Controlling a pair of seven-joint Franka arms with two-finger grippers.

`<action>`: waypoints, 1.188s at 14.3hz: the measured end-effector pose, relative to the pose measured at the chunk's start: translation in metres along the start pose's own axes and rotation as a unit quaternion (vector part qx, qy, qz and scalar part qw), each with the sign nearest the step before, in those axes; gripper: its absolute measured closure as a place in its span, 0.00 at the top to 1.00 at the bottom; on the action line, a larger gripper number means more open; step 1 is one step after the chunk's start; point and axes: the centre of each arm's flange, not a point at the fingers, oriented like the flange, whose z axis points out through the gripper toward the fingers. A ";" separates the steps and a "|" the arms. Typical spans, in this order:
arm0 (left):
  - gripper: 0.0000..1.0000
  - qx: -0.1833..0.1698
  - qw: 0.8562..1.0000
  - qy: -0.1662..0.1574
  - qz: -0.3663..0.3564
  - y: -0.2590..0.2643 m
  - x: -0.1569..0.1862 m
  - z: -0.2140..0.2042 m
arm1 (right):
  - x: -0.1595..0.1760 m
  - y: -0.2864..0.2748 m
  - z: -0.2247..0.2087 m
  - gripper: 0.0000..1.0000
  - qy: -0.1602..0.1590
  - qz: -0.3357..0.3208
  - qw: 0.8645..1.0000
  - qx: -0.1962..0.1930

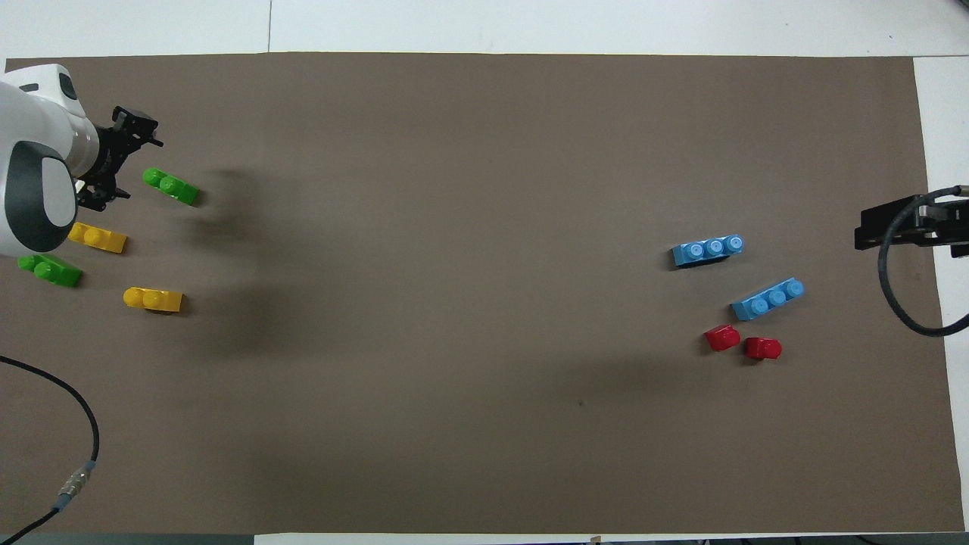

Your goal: Remove green block with left arm and hold with right

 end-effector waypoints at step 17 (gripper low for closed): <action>1.00 0.030 0.947 -0.076 0.309 -0.045 -0.069 -0.215 | 0.002 0.032 0.001 1.00 -0.003 0.026 1.000 0.000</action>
